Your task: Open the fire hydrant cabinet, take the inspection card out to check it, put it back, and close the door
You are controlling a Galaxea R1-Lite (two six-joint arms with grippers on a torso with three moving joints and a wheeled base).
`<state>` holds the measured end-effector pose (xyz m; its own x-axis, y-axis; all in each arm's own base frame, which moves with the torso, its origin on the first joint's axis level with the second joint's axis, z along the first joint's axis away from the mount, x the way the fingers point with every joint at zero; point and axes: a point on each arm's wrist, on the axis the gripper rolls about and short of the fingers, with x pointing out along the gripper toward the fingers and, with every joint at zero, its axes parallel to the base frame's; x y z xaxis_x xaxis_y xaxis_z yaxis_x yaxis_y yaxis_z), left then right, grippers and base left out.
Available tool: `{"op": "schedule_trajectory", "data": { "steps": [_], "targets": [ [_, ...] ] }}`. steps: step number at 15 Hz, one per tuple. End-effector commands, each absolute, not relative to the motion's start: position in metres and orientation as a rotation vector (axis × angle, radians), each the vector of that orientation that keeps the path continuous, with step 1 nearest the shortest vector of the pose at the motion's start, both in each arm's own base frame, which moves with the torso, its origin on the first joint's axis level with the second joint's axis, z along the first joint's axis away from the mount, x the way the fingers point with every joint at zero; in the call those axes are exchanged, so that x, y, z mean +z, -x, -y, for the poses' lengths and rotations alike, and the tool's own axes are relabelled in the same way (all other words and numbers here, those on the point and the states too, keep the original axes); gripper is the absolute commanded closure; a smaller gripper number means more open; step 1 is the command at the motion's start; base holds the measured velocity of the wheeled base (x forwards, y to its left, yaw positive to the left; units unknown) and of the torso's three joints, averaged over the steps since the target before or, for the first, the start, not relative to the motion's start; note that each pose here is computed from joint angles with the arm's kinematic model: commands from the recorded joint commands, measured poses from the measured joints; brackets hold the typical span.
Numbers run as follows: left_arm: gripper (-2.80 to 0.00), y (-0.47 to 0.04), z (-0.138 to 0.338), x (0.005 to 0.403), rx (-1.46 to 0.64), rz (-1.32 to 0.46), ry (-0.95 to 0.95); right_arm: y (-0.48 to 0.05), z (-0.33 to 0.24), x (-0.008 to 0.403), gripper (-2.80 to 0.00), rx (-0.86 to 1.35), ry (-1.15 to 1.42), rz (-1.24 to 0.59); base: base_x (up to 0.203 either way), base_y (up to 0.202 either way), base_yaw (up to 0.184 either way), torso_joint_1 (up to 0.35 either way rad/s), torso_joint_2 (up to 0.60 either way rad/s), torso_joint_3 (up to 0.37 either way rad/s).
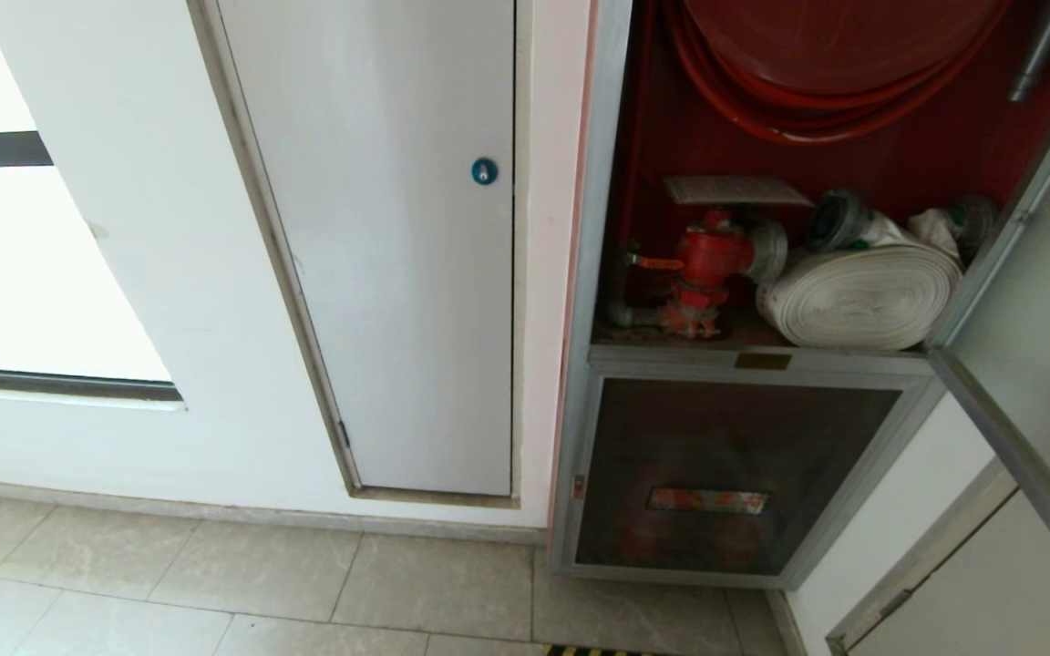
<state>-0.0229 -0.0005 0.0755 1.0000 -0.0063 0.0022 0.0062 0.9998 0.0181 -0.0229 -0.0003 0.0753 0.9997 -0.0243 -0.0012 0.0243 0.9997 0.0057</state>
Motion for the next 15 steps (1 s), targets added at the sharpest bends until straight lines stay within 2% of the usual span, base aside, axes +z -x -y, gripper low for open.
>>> {"op": "schedule_trajectory", "data": {
  "steps": [1,7,15],
  "targets": [
    [0.00,0.0227,0.0005,0.0752,-0.006,0.000,-0.018,0.0230,0.0003,0.0755,0.00,-0.025,-0.006,0.000,0.000,0.000,0.000,0.000,0.00,0.000],
    [0.00,0.0227,0.0005,0.0752,-0.006,0.000,-0.020,0.0230,0.0003,0.0755,0.00,-0.025,-0.009,0.000,0.000,0.000,0.000,0.000,0.00,0.000],
    [0.00,0.0227,0.0005,0.0752,-0.006,0.000,-0.021,0.0229,0.0003,0.0751,0.00,-0.025,-0.009,-0.001,0.187,0.000,-0.001,0.005,0.00,0.000]
  ]
}}
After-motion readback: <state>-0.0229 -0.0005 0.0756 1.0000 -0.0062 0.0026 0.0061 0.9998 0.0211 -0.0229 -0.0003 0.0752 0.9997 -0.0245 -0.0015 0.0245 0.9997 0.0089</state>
